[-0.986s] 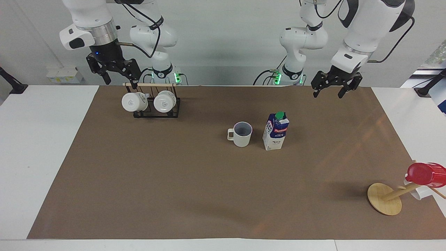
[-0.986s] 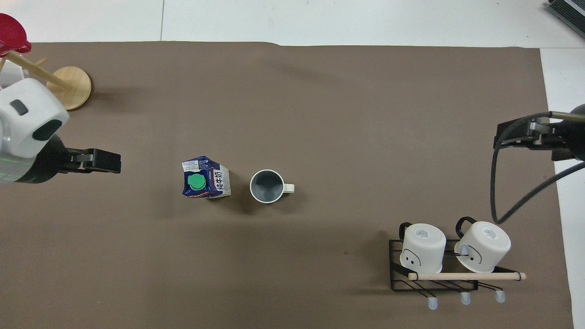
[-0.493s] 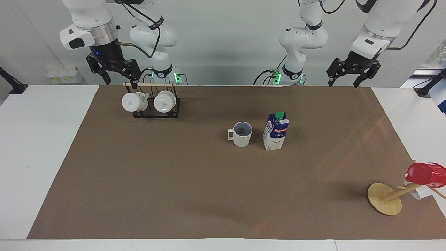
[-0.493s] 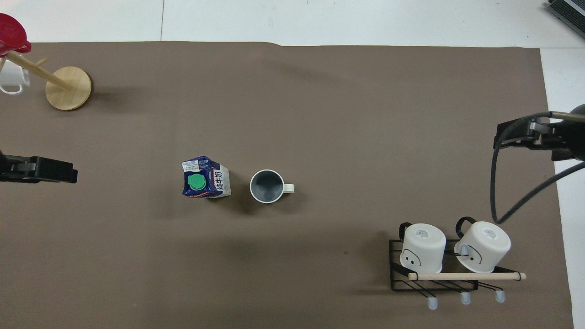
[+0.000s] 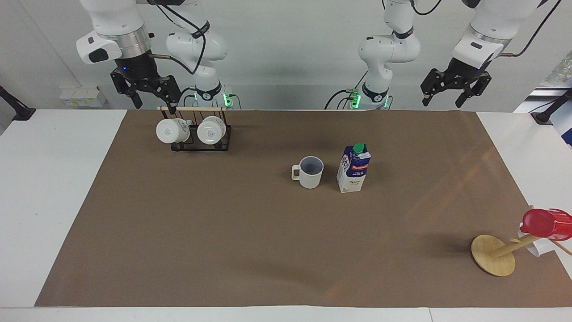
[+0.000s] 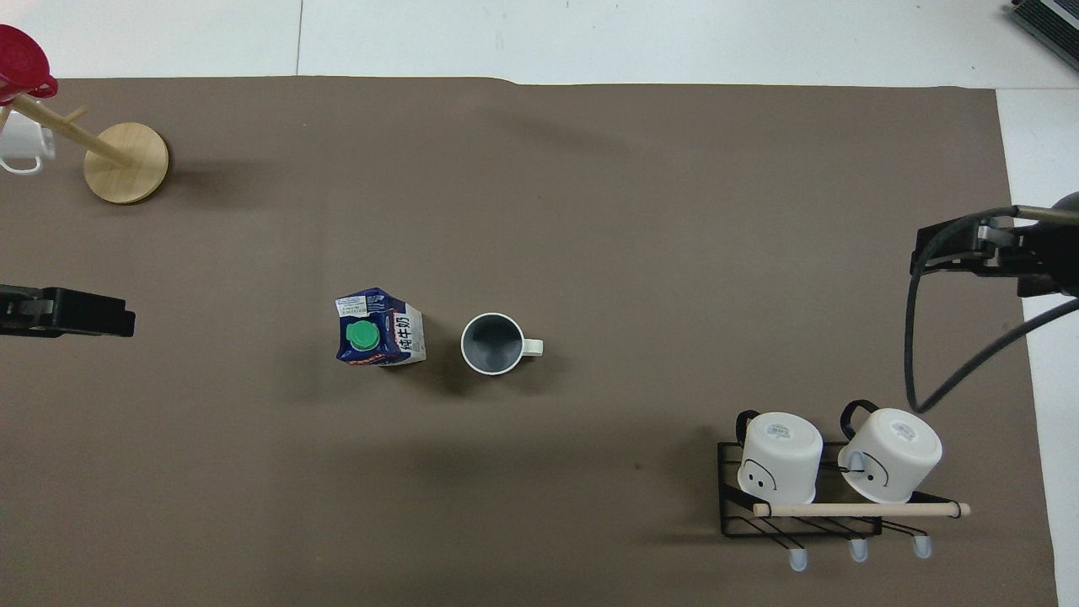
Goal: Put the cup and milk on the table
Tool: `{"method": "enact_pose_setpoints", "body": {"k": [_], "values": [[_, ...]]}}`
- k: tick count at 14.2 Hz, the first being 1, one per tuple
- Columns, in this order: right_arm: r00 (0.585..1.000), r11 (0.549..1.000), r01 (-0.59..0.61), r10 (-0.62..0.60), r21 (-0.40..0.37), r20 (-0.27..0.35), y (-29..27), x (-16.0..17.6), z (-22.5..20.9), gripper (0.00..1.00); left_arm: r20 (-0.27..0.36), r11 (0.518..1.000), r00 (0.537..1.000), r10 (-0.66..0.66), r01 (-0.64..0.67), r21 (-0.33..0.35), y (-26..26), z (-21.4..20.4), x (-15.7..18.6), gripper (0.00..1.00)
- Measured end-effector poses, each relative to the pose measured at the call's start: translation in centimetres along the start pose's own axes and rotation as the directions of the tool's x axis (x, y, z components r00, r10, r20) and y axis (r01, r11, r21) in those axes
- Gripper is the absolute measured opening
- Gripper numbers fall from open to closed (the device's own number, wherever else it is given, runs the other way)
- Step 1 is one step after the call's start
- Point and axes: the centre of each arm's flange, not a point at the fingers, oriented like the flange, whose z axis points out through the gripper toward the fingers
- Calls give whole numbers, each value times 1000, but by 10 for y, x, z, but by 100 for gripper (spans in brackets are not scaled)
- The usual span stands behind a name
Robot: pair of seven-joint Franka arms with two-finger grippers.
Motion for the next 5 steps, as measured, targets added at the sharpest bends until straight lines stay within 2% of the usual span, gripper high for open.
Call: {"method": "enact_pose_setpoints", "body": {"k": [5], "values": [[1000, 1000, 0, 0, 0, 0, 0, 0, 0, 100, -1, 1000, 1000, -20, 20, -2, -11, 0, 0, 100]]}}
